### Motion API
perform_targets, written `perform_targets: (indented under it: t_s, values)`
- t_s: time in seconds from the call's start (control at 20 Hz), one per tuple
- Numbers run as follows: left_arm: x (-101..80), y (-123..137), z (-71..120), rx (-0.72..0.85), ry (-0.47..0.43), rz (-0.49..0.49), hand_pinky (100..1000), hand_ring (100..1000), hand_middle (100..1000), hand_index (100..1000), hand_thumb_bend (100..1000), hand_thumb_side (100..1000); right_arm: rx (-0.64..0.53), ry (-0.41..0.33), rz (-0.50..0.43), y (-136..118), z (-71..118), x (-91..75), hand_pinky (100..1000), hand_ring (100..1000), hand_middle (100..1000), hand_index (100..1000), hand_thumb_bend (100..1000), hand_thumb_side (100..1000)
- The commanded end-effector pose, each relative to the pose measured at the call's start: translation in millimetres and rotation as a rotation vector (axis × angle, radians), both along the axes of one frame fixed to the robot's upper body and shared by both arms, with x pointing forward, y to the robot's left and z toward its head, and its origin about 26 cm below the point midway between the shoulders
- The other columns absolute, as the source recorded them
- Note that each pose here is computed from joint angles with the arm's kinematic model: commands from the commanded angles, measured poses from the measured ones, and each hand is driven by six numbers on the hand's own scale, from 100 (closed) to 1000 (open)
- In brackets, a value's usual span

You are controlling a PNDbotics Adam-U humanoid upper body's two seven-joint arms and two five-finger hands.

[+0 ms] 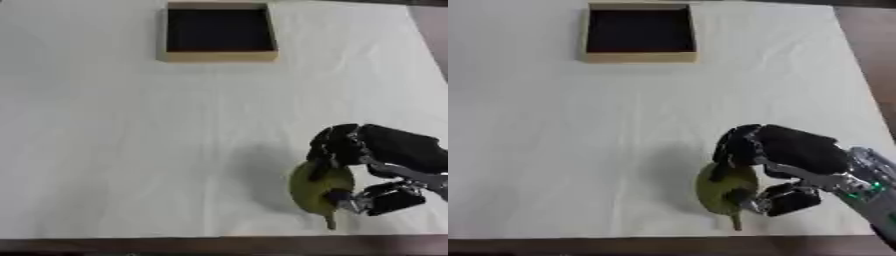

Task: Pick up objects on the table and place them in the box.

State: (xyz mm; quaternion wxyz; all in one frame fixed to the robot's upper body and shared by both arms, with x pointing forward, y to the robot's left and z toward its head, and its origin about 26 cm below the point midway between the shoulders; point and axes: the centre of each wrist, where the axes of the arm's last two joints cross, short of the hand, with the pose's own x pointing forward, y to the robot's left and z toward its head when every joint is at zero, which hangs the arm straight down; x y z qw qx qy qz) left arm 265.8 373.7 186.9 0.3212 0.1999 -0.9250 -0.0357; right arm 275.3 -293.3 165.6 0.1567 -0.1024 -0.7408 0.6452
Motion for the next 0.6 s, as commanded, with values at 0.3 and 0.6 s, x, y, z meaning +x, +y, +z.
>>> perform_targets:
  t_s: [0.3, 0.6]
  values:
    - [-2.4, 0.2, 9.6, 0.027, -0.024, -0.002, 676, 798, 766, 764, 100, 567, 0.027, -0.113, 0.032, -0.6, 29.4, 5.2, 753, 686, 468, 660, 100, 100]
    - [-2.3, 0.3, 10.2, 0.028, -0.025, -0.004, 677, 797, 766, 765, 100, 568, 0.056, -0.239, 0.058, 7.2, 63.5, 15.1, 756, 690, 473, 655, 100, 100]
